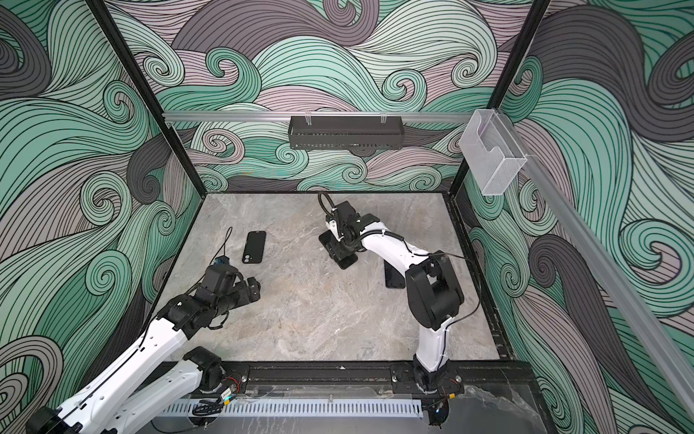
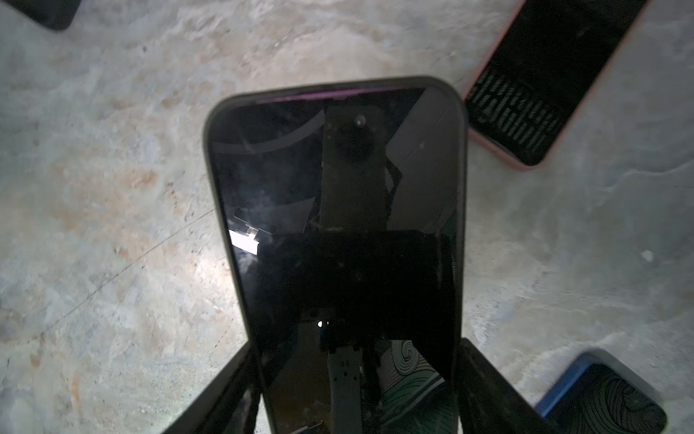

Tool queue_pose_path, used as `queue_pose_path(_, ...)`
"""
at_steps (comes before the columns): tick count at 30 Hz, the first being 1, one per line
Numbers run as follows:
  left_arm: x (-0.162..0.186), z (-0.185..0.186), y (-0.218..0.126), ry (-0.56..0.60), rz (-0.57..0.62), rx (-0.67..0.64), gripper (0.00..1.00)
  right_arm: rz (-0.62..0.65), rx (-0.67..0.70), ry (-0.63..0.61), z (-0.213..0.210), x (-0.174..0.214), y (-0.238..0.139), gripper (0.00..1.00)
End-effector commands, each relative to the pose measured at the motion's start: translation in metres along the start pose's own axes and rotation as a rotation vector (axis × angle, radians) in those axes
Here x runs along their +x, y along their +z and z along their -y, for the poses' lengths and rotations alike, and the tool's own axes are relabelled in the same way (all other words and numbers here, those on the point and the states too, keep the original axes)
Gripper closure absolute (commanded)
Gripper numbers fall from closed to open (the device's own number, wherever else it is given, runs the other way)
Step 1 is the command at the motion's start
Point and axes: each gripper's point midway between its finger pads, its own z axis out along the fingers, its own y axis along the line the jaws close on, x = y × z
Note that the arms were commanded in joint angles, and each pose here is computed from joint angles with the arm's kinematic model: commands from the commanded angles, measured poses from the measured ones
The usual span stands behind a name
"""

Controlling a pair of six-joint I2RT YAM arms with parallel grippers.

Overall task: Put the phone into the phone case
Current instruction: 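Carry the cased phone farther from the robot toward the pink-cased phone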

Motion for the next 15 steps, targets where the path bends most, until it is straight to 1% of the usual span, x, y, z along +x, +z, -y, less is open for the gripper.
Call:
queue_pose_path(1,-0.015,0.013,-0.009,0.012,0.027,0.046,0.04,0.054,0.098,0.142,0.033,-0.021,-0.012,0.92)
queue_pose_path(7,-0.015,0.018,-0.012,0.023,0.013,0.066,0.04,0.055,0.181,0.305,0.084,-0.035,-0.001,0.92)
queue_pose_path(10,-0.015,0.020,-0.015,0.027,0.002,0.078,0.04,0.039,0.254,0.330,0.106,-0.039,0.006,0.92)
queue_pose_path(15,-0.015,0.022,-0.019,0.033,-0.001,0.091,0.04,0.040,0.277,0.386,0.132,-0.051,0.025,0.92)
